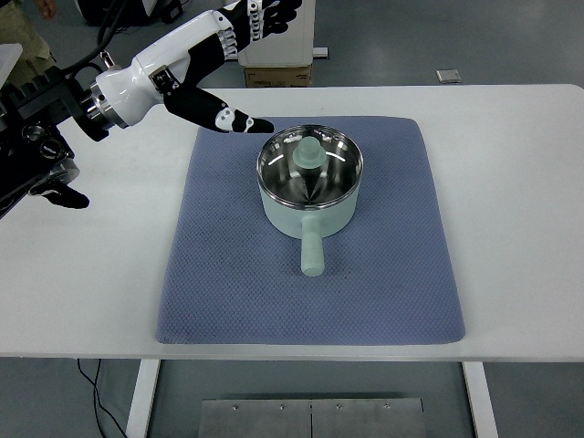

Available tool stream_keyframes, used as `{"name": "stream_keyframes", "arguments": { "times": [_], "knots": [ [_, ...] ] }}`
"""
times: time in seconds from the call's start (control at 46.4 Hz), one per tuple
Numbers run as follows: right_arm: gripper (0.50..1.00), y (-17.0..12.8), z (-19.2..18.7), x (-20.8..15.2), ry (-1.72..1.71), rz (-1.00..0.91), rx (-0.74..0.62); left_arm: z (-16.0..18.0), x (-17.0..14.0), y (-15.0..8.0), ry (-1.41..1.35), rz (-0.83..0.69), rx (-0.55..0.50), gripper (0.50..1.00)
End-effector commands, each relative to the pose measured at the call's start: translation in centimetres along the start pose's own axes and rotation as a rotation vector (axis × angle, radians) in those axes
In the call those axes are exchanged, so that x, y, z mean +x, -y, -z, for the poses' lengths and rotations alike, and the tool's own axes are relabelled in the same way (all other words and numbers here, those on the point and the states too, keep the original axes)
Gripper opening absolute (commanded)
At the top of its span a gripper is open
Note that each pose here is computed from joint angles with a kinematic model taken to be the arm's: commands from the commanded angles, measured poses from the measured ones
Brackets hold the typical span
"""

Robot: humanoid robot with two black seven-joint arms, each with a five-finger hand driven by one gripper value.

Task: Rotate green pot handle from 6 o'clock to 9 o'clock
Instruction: 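Reach the left hand over the pot rim toward the green handle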

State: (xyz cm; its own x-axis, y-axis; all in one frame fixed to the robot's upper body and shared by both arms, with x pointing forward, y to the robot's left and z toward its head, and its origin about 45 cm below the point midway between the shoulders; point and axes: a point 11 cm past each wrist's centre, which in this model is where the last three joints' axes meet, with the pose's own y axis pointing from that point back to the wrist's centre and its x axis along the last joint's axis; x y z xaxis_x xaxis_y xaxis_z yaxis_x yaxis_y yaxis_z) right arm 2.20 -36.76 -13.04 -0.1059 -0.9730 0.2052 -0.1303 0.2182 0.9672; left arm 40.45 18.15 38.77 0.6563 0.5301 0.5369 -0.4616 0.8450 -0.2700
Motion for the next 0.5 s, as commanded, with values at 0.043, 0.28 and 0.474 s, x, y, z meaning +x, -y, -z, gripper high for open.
{"name": "stream_keyframes", "arguments": {
  "times": [0.043,0.28,0.474],
  "knots": [
    [1.000,0.0,0.0,0.0,0.000,0.000,0.000,-0.4,-0.8,0.1,0.017,0.047,-0.006,1.000],
    [1.000,0.0,0.0,0.0,0.000,-0.001,0.000,-1.1,-2.0,0.1,0.025,0.125,-0.012,1.000],
    [1.000,0.0,0.0,0.0,0.000,0.000,0.000,-1.6,-2.6,0.1,0.075,0.185,-0.004,1.000]
  ]
}}
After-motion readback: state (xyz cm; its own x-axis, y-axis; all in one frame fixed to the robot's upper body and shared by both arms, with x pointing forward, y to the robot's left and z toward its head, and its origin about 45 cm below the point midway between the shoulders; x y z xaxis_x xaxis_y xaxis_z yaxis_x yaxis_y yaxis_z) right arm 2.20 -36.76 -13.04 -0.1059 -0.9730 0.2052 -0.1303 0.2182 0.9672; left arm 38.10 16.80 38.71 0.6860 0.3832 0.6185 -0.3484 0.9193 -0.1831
